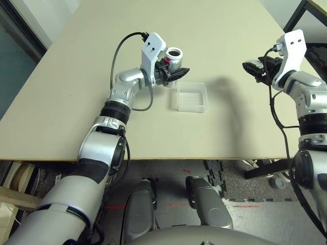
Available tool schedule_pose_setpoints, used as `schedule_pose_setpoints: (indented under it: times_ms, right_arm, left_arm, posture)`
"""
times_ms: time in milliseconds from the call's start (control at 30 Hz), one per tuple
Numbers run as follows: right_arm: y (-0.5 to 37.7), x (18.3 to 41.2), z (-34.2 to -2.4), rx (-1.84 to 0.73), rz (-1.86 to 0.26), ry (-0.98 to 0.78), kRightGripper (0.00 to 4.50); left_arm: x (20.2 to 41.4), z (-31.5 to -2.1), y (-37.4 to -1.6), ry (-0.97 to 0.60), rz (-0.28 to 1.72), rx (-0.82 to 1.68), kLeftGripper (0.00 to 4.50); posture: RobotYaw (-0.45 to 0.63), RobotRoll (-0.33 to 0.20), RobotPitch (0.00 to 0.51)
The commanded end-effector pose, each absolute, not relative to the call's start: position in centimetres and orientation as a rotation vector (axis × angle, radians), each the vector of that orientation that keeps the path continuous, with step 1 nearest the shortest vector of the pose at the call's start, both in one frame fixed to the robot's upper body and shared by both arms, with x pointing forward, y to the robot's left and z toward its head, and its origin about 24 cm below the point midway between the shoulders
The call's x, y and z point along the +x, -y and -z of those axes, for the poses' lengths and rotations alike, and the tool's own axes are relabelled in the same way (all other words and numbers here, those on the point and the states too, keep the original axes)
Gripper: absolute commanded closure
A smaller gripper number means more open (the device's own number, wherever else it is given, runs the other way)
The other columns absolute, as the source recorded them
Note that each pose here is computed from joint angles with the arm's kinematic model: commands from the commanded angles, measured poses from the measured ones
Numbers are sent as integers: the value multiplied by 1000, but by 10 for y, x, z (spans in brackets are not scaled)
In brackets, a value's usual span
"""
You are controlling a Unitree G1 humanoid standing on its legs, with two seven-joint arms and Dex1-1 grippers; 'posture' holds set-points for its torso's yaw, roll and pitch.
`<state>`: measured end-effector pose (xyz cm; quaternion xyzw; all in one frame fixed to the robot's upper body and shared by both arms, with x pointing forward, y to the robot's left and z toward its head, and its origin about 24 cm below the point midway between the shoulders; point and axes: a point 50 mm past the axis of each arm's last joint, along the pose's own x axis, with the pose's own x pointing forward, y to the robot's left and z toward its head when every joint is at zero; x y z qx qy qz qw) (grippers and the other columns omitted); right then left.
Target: Pour the medicine from the bottle into the box.
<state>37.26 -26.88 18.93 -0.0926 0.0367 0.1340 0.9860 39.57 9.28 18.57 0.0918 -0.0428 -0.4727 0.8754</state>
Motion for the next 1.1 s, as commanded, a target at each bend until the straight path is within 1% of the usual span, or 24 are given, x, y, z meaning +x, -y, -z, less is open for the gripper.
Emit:
schedule_pose_setpoints:
  times_ms: [33,300,533,767,967,1100]
  right_arm:
    - [268,372,-187,-195,-273,-71,0]
    - [263,368,-189,-192,-362,-63,0]
    - [252,350,-192,-217,-620,-30,0]
    - [239,322,-180,-311,-955,-74,0]
    - [229,313,-172,-327,-1093,-90,0]
    - [225,312,-168,-308,-1111,-94,0]
  left_arm:
    - [398,-183,-95,57,963,209,1712]
    - [399,-182,-96,54,949,229,1712]
    - [402,-184,-100,67,900,270,1712]
    - [403,-186,-101,75,892,325,1712]
    - [404,-188,-102,83,879,356,1712]
    - [405,-191,-101,103,871,365,1712]
  posture:
    - [-231,0,140]
    - [-231,0,141]
    - [-231,0,140]
    - [-236,0,139]
    - [-238,0,135]
    - [-237,0,134]
